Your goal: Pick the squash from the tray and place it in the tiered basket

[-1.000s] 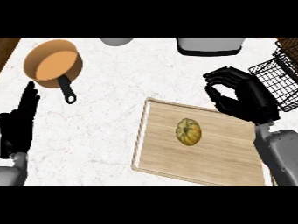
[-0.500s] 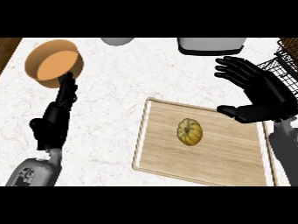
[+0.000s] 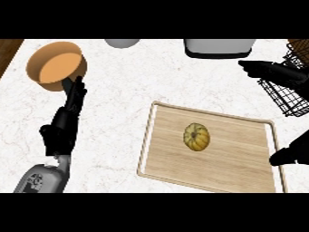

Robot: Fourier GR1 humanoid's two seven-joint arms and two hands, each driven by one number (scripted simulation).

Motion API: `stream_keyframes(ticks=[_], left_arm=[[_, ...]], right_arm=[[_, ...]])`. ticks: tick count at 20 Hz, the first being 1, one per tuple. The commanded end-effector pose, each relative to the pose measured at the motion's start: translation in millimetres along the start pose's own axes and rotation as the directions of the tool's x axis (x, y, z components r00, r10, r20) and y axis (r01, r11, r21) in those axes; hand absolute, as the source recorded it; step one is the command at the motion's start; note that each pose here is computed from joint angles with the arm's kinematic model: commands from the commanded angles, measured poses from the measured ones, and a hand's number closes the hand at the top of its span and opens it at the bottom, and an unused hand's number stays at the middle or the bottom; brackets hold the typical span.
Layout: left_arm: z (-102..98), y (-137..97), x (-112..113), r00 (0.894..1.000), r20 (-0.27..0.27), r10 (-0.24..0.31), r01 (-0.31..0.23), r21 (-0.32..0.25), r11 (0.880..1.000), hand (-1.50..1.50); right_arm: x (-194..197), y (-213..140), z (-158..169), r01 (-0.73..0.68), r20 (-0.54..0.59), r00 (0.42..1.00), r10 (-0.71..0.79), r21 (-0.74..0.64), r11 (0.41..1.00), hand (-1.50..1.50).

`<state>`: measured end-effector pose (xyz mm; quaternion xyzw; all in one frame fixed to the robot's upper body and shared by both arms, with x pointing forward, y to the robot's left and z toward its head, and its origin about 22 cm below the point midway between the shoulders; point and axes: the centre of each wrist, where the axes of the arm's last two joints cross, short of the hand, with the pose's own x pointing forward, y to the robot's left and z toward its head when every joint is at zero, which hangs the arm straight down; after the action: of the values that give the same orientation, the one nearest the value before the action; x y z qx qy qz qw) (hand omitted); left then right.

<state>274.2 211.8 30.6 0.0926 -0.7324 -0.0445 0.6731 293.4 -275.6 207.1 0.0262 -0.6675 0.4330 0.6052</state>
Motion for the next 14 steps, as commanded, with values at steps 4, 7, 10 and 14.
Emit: stream_keyframes(ticks=[4, 7, 10, 14], left_arm=[[-1.0, -12.4, -1.3, 1.000, 0.002, 0.006, -0.006, -0.015, 1.000, 0.00], [-11.0, -12.8, 10.2, 1.000, 0.007, 0.005, -0.005, -0.022, 1.000, 0.00], [-1.3, -12.8, 8.0, 1.000, 0.024, 0.009, -0.009, -0.026, 1.000, 0.00], [6.2, -20.6, 7.2, 1.000, 0.009, 0.010, -0.010, -0.026, 1.000, 0.00]], right_arm=[[83.3, 25.9, -0.5, -0.547, -0.109, 0.811, 0.574, 0.204, 0.812, -1.50], [102.2, 50.4, -9.0, -0.645, -0.133, 0.710, 0.692, 0.271, 0.714, -1.50], [109.6, 91.2, -25.5, -0.670, -0.161, 0.664, 0.730, 0.306, 0.677, -1.50], [123.7, 113.3, -57.9, -0.667, -0.190, 0.628, 0.755, 0.369, 0.647, -1.50]])
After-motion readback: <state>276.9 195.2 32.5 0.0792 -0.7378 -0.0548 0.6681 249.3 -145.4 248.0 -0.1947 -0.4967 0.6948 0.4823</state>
